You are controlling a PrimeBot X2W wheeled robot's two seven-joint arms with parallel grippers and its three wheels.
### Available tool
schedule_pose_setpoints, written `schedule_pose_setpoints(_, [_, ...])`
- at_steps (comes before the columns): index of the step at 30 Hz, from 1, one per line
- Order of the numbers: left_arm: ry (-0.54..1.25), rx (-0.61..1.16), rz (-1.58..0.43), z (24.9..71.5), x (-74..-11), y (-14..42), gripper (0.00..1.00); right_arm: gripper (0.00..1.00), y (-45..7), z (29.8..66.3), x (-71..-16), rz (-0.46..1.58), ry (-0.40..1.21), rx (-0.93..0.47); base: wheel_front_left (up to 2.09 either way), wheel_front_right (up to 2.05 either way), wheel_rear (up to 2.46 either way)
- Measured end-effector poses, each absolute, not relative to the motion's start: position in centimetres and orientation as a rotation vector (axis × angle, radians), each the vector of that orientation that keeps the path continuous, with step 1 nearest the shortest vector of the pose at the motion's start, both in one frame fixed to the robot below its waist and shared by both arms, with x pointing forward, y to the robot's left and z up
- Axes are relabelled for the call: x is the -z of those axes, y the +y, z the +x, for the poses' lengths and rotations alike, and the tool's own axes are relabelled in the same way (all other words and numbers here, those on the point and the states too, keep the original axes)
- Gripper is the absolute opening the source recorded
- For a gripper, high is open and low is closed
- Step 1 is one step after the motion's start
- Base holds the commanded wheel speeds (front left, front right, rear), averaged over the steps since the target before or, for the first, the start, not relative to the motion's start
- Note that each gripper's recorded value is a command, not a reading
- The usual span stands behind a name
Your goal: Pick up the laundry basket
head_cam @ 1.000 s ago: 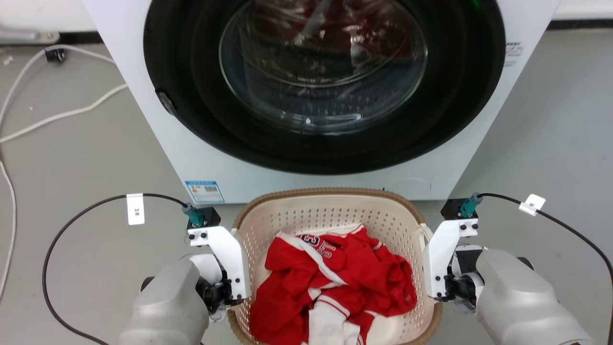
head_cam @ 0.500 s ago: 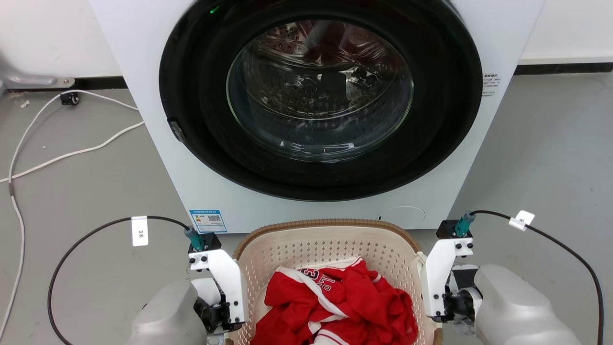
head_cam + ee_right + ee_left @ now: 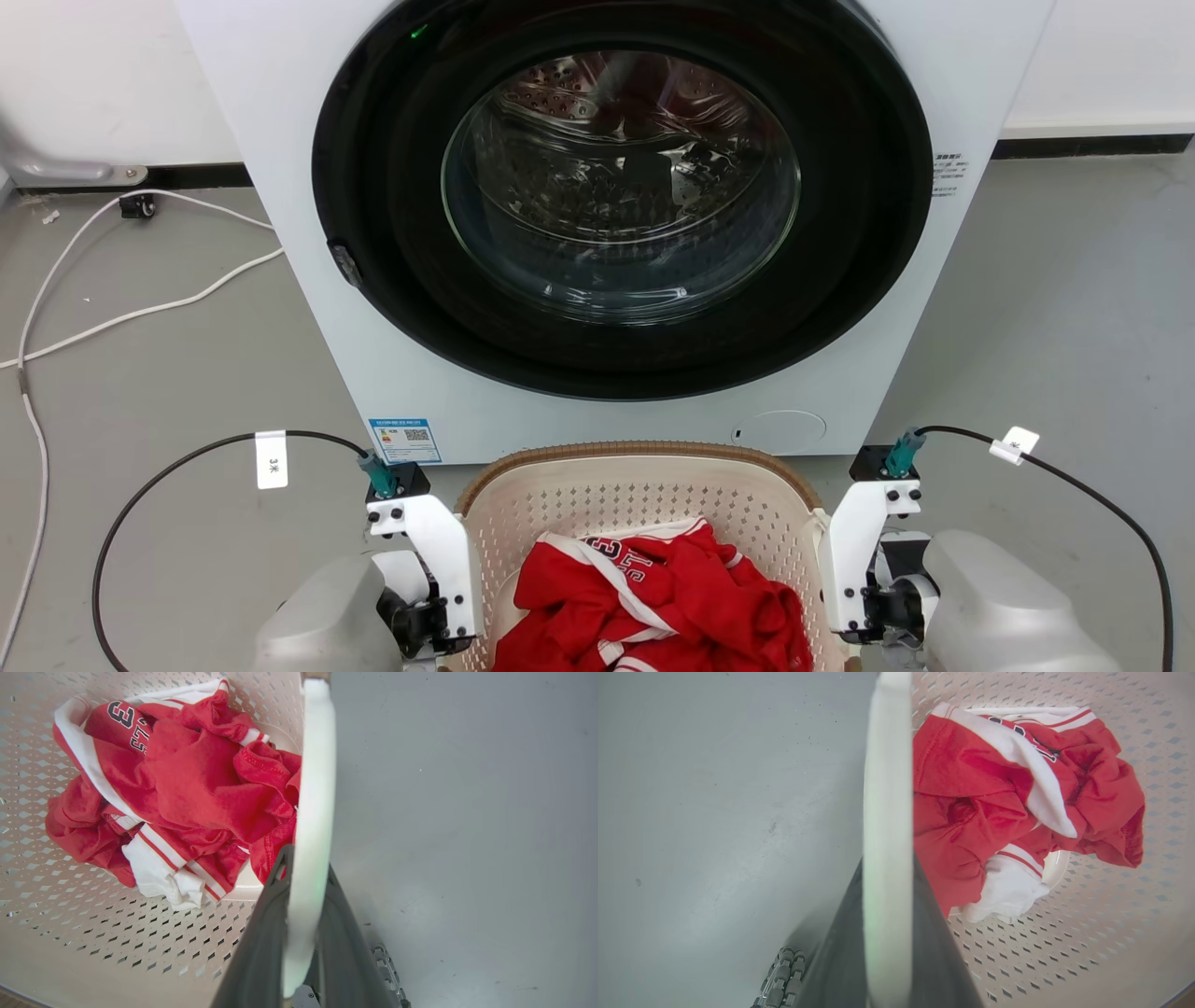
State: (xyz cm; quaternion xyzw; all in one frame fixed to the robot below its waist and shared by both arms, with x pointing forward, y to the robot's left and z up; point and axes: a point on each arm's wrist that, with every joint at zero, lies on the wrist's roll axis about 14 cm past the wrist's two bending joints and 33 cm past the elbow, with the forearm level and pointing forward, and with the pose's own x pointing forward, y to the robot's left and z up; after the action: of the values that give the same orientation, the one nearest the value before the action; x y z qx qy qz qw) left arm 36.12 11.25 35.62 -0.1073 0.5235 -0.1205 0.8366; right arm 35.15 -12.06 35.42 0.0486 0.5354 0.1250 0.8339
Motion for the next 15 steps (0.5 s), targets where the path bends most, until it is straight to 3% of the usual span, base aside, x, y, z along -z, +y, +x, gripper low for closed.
schedule_pose_setpoints(15, [1.111,0.259,-0.227,36.01,-35.41,11.03,0.00,0.00,-12.24,34.94,-35.28,0.103,1.141,-0.261,0.00,0.00,0.00])
